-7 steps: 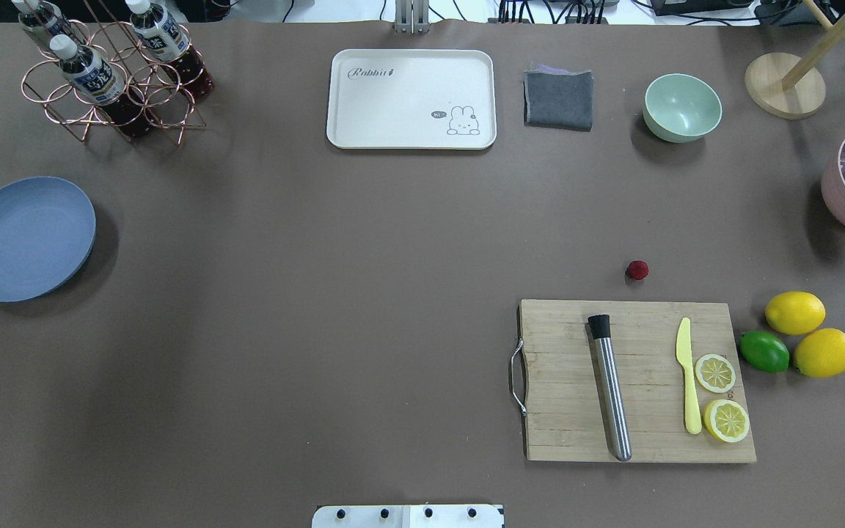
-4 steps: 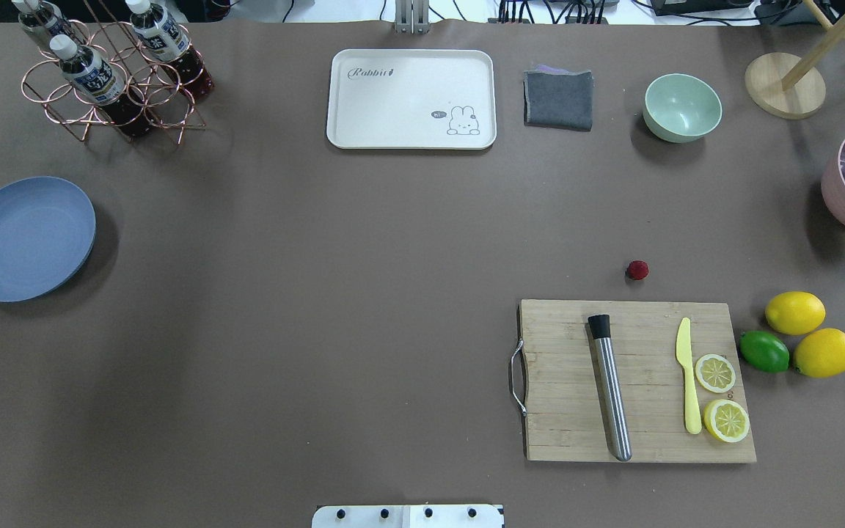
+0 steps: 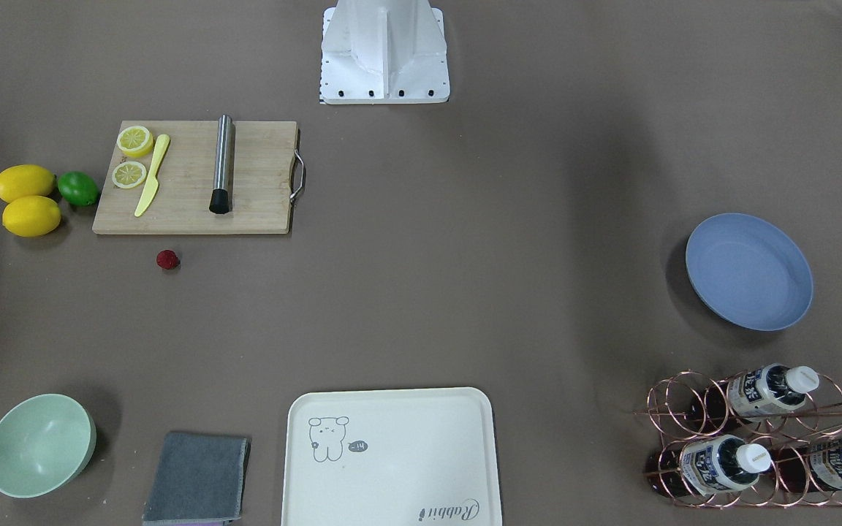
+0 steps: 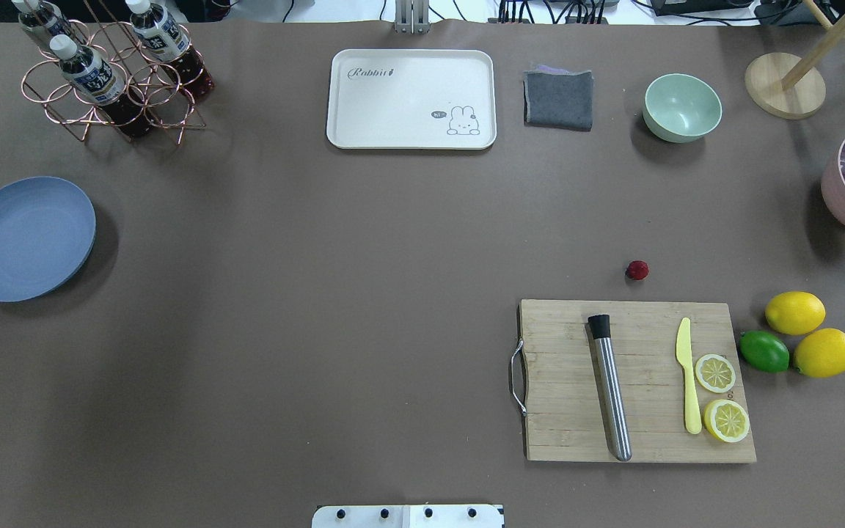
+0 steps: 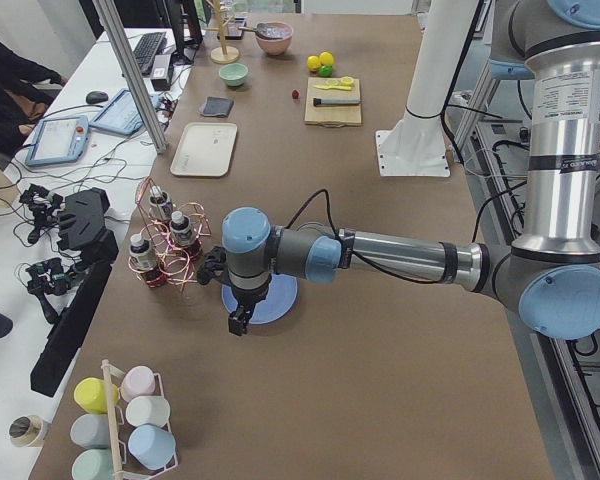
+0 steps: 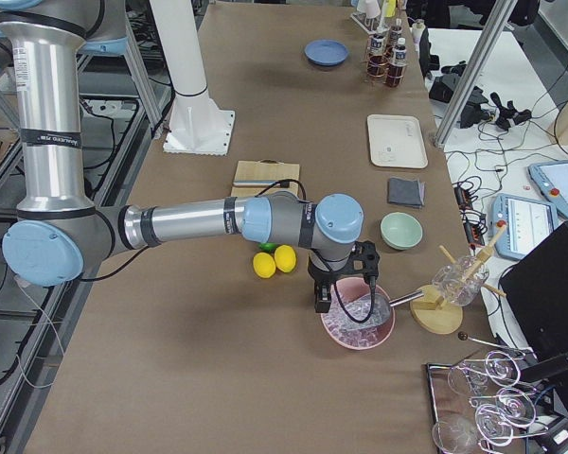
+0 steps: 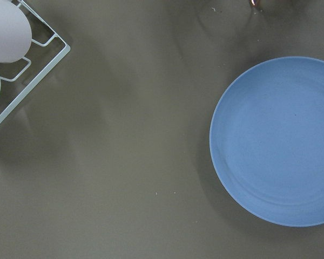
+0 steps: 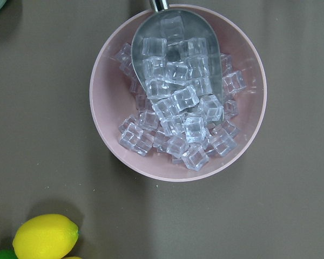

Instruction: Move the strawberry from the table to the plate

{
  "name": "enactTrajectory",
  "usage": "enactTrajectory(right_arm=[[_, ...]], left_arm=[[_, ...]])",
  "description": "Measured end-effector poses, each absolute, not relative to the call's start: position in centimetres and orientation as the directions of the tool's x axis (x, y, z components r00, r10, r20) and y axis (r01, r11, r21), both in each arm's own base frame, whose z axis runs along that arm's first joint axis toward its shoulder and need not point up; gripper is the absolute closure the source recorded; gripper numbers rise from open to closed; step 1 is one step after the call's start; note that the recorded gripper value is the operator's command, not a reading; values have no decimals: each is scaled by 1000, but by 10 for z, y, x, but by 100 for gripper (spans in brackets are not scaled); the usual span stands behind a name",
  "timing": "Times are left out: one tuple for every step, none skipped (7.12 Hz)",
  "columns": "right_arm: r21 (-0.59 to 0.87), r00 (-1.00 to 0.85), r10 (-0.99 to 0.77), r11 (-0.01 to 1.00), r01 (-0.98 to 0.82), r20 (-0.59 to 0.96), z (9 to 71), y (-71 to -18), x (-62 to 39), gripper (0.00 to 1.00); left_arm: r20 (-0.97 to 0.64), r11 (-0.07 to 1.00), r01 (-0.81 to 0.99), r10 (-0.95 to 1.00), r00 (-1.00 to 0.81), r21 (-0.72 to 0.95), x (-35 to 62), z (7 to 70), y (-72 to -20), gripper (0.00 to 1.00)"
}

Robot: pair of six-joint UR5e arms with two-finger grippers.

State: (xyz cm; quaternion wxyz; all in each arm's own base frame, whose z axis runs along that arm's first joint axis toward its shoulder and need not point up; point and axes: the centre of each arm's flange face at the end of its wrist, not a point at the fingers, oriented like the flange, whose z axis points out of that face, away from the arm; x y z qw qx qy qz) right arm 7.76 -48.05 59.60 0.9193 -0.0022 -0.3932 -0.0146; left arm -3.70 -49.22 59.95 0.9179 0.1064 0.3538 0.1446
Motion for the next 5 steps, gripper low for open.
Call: enactTrajectory(right_arm=[[8, 690, -26, 1000, 29, 723, 595, -481, 78, 0], [9, 690, -26, 1000, 29, 723, 595, -481, 78, 0], [10, 690, -27, 1000, 29, 723, 595, -481, 78, 0], [11, 690, -28, 1000, 29, 723, 594, -482, 78, 0], [11, 690, -28, 1000, 29, 723, 594, -482, 77, 0]], left_arm=[[-619, 936, -190, 340, 708, 297, -37, 600, -492, 2], [-620, 936, -190, 340, 707, 297, -37, 600, -492, 2], [-620, 936, -190, 340, 707, 297, -37, 600, -492, 2], [-619, 936, -191, 341, 707, 297, -36, 600, -492, 2], [-619, 936, -192, 341, 707, 297, -36, 600, -492, 2]])
